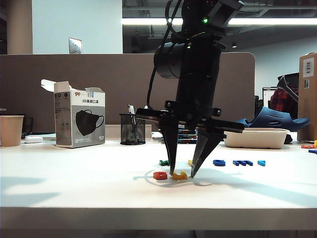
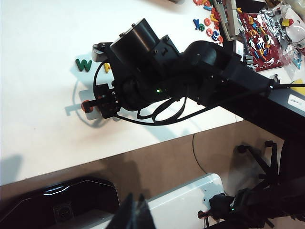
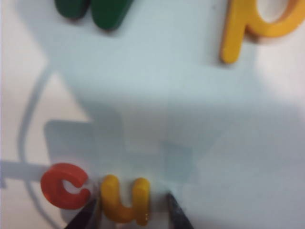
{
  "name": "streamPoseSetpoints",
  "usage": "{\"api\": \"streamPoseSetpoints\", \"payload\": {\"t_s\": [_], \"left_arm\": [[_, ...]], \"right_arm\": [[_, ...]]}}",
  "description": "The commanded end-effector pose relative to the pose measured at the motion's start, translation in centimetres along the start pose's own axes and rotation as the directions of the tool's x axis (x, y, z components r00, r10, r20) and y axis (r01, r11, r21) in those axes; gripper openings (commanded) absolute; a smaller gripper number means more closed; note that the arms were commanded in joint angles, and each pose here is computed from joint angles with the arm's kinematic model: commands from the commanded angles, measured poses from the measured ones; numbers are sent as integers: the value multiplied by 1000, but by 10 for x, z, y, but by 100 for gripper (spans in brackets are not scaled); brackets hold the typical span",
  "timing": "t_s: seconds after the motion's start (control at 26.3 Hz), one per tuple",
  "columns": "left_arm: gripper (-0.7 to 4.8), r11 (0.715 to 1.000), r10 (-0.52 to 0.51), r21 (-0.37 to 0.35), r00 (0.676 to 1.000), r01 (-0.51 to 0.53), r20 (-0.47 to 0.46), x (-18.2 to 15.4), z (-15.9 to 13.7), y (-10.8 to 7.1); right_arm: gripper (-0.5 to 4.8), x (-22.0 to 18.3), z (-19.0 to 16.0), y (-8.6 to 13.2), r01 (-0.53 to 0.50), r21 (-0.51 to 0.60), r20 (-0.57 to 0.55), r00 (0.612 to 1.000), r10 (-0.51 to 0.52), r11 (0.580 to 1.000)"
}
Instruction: Select the appropriate letters from the row of letter magnets placed on the table to arrange into the word "cup".
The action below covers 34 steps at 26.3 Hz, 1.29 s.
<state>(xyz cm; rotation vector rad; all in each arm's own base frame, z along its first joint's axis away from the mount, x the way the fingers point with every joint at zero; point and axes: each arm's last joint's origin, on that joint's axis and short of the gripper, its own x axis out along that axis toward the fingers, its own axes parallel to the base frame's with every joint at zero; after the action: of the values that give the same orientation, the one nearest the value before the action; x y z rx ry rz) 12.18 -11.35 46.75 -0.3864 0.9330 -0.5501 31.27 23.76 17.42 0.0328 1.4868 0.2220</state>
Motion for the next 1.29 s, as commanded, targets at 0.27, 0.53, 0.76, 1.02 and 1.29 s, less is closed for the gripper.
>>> {"api": "streamPoseSetpoints", "payload": {"t_s": [0.27,0.53,0.76,1.02,1.29], "left_arm": [[-5,1000,-8,7,1000,8,6,-1,0,-1],[-5,1000,-8,7,1000,8,7,-1,0,-1],[-5,1000,-8,7,1000,8,6,-1,0,-1],[-5,1000,-8,7,1000,8,6,-1,0,-1],[-5,1000,-8,7,1000,8,6,-1,0,-1]], "right_arm": [[180,14,-5,-4,40,-1,-58,998,-40,999],[181,12,-5,-4,21,-8,-65,998,-22,1000],[181,1,-4,-4,4,-8,-30,1000,-5,1000],[181,-8,-3,-7,-10,-9,-10,1000,10,1000],[181,-10,-3,-6,-21,-17,-4,1000,21,1000]]}}
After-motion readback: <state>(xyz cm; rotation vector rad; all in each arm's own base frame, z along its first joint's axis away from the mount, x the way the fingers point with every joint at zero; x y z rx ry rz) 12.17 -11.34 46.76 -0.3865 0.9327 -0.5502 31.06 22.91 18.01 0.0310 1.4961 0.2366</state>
